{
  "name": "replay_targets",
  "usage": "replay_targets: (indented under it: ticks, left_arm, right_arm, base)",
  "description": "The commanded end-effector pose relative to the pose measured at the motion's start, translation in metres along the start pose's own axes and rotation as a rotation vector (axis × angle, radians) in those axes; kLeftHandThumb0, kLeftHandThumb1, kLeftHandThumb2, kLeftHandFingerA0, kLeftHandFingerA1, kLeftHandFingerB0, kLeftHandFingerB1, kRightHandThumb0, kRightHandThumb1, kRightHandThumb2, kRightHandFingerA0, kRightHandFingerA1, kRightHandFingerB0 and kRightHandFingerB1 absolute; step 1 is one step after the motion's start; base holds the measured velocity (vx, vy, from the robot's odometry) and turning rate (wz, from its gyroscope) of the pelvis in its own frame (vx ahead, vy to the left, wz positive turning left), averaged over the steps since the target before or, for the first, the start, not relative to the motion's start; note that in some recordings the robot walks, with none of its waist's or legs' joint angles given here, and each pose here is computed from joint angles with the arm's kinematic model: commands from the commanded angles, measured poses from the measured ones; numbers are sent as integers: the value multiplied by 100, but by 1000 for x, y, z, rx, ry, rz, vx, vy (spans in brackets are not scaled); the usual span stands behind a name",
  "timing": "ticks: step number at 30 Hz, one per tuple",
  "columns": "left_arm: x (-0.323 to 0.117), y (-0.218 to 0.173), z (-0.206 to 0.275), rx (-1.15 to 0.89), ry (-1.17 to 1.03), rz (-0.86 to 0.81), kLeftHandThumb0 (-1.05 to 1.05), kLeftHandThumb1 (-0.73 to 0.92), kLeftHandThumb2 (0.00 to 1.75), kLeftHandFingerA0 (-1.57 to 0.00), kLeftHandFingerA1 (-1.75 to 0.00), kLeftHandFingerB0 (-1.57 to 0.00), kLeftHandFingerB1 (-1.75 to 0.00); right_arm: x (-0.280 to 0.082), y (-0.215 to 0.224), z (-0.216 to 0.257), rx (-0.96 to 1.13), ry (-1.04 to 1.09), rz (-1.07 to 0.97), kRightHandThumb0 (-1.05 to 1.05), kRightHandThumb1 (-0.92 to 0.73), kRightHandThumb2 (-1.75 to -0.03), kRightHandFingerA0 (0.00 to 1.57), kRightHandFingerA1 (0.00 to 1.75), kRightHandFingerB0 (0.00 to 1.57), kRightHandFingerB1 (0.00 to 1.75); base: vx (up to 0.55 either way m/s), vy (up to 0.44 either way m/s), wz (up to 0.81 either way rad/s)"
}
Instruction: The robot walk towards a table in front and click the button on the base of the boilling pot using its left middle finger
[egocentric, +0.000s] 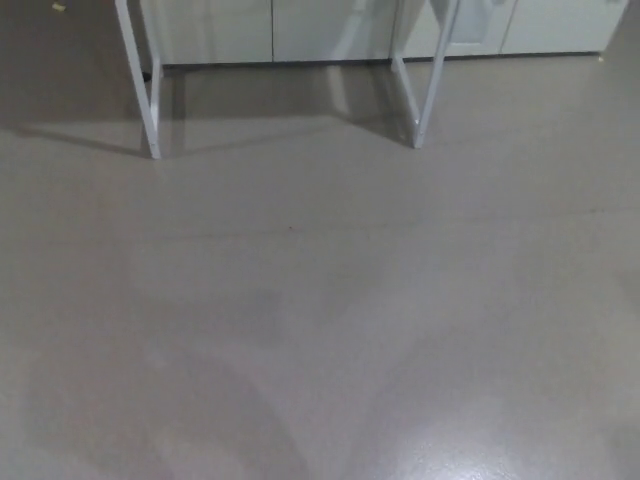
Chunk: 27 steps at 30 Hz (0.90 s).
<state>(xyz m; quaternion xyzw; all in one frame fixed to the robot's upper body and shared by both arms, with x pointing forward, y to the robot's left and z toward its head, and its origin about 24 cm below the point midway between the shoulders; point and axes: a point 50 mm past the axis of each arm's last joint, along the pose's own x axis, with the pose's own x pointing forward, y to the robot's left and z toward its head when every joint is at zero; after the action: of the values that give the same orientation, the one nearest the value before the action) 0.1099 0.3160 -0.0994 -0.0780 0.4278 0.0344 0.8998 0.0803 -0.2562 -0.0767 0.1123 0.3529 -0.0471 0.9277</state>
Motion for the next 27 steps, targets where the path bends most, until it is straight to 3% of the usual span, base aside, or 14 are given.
replay_targets:
  ticks: [1,12,22,23,24,27]
  left_arm:
    - [1,0,3,0,-10,2,-10,32,81,-40,-61,-21,-52]
    - [2,0,1,5,-2,13,-10,32,82,-41,-61,-20,-52]
    - [2,0,2,16,-2,5,-9,31,81,-40,-60,-20,-52]
    - [2,0,2,9,1,6,-9,31,81,-40,-60,-20,-52]
    - [2,0,2,16,0,7,-10,31,81,-41,-61,-21,-52]
    - [2,0,3,26,2,8,-10,32,81,-42,-61,-20,-52]
  right_arm:
    - [1,-6,6,-35,-34,1,-9,-55,-95,23,55,12,48]
    - [1,-6,4,-42,-29,-6,-9,-55,-94,25,55,11,48]
    - [0,-6,4,-58,-27,-4,-9,-56,-95,23,54,10,47]
    - [0,-6,4,-64,-30,-1,-14,-76,-64,29,43,20,34]
    - [0,-6,4,-61,-30,-2,-9,-56,-95,23,54,11,48]
    - [1,-6,4,-55,-32,0,-9,-56,-95,23,55,11,48]
  base:
    - [161,1,8]
    - [234,-210,15]
    - [201,38,-8]
    - [287,177,0]
    - [370,208,-13]
    - [257,249,-22]
